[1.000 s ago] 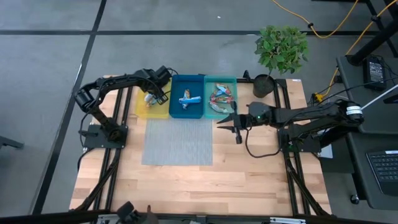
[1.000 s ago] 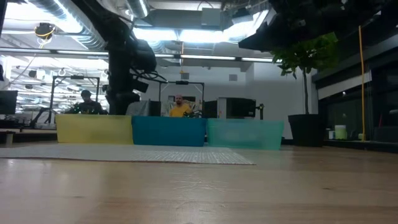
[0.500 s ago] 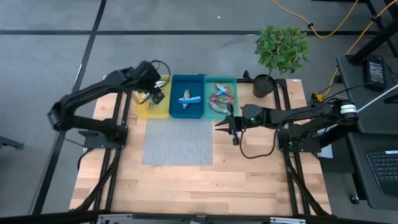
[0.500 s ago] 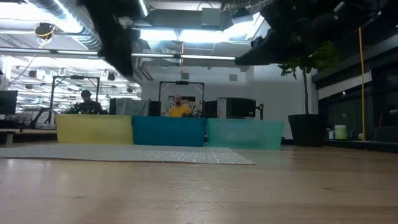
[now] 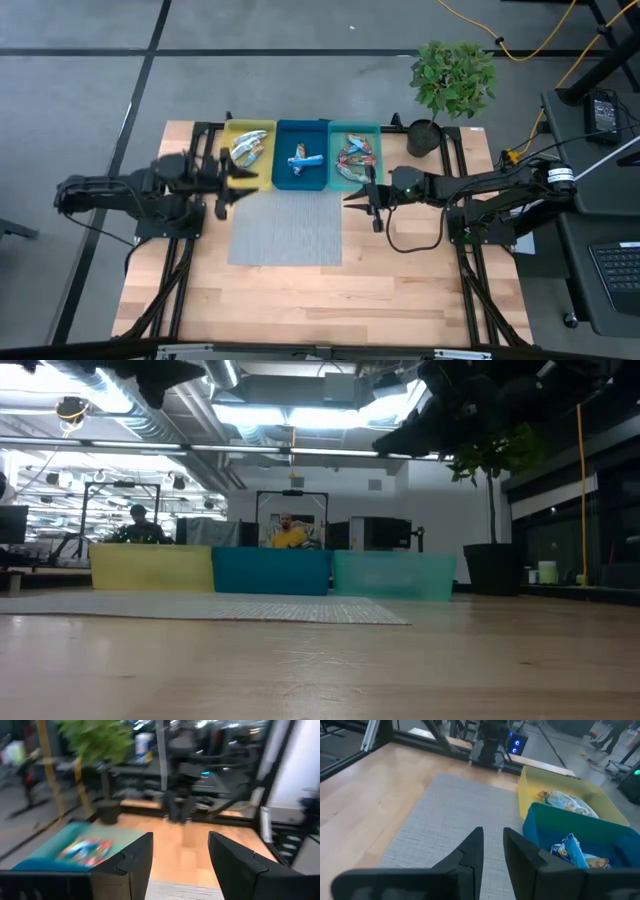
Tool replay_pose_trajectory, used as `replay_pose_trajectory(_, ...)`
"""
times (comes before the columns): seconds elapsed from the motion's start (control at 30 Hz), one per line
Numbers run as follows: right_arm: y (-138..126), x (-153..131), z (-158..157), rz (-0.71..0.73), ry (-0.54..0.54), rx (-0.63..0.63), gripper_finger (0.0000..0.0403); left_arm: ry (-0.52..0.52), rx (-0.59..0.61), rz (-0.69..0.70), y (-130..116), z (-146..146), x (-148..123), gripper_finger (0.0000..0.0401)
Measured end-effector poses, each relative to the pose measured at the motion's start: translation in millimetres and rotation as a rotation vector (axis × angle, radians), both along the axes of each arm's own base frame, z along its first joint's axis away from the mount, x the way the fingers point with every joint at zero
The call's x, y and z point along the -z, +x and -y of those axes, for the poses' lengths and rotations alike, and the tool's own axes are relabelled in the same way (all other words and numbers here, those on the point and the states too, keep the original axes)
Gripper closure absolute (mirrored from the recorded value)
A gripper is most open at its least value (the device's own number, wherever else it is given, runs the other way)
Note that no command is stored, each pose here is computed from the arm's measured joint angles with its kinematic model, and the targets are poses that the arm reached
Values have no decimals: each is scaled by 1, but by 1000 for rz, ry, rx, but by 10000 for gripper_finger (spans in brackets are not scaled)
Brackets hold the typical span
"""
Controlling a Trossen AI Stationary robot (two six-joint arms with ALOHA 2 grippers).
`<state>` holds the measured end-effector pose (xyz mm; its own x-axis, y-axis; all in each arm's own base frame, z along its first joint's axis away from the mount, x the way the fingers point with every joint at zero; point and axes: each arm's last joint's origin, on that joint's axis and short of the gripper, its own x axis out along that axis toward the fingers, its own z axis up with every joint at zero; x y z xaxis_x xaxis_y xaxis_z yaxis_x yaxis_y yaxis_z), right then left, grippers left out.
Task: Pick and place Granola Bars by type
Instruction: Return to Home Position
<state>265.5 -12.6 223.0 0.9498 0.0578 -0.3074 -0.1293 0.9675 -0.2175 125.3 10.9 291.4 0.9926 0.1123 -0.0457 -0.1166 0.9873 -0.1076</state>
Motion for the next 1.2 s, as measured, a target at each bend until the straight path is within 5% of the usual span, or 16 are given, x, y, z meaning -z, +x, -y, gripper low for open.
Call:
replay_pose_trajectory(0.27,0,0,0,1,0,0,325,125,116,113,-2,17,61,219)
replay_pose_trajectory(0.4,0,0,0,0,-1,-1,325,129,61,152,-6,16,82,219)
replay_pose_trajectory(0.73,-1,3,0,-37,2,-2,325,159,31,288,-33,14,78,219)
replay_pose_trajectory(1.2,-1,4,-6,-43,3,-30,325,154,4,-1,-35,12,106,219)
